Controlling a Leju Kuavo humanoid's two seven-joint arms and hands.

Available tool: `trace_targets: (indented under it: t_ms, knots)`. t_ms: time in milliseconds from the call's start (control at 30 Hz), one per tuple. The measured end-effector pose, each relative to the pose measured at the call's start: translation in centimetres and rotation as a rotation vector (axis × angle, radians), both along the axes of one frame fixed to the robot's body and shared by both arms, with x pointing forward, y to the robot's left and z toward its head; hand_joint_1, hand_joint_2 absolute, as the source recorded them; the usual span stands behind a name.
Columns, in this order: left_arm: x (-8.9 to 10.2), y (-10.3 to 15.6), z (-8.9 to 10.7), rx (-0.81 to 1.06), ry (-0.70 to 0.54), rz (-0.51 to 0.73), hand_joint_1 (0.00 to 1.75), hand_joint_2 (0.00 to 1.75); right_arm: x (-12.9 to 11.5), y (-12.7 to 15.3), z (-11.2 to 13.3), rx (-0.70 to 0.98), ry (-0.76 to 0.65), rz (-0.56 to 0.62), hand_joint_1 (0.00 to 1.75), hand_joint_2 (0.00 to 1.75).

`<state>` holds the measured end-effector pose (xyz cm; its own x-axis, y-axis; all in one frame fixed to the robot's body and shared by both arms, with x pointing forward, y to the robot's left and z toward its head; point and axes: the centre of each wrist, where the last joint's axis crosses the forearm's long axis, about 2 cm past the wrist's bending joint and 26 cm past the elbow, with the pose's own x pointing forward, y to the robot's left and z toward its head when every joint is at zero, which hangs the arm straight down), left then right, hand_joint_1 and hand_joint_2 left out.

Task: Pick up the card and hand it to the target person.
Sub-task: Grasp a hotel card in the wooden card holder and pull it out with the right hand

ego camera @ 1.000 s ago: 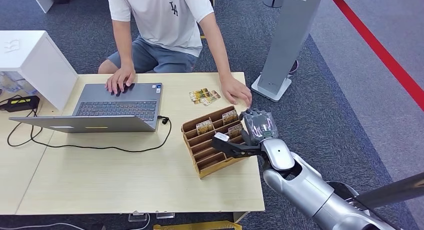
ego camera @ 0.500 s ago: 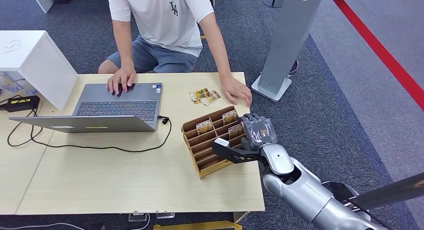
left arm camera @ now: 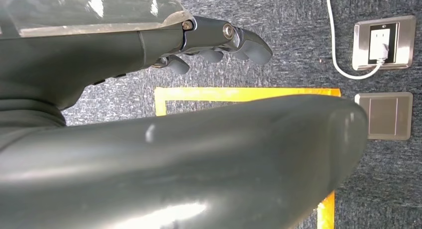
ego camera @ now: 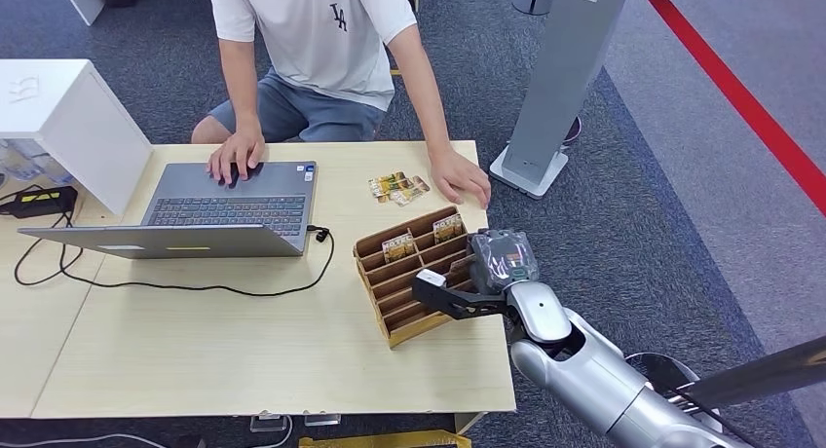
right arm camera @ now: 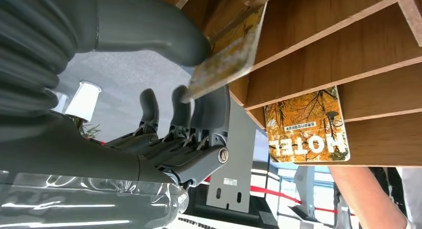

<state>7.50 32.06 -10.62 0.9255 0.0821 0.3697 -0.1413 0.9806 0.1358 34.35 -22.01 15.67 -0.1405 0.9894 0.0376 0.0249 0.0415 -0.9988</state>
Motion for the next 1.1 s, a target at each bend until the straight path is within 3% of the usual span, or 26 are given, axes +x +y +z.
trace_targets:
  t_ms: [400, 900, 1100]
  knots:
    - [-0.2, 0.0, 0.0, -0.079, -0.033, -0.018, 0.0, 0.0, -0.1, 0.2, 0.0, 0.004, -0.012, 0.0, 1.45, 1.75]
    - [-0.3, 0.3, -0.1, -0.063, -0.029, -0.016, 0.0, 0.0, -0.1, 0.2, -0.1, 0.008, -0.011, 0.001, 1.45, 1.75]
    - [-0.7, 0.3, -0.1, -0.06, -0.022, -0.011, 0.0, 0.0, -0.3, 0.4, 1.1, 0.042, -0.057, -0.012, 1.45, 1.75]
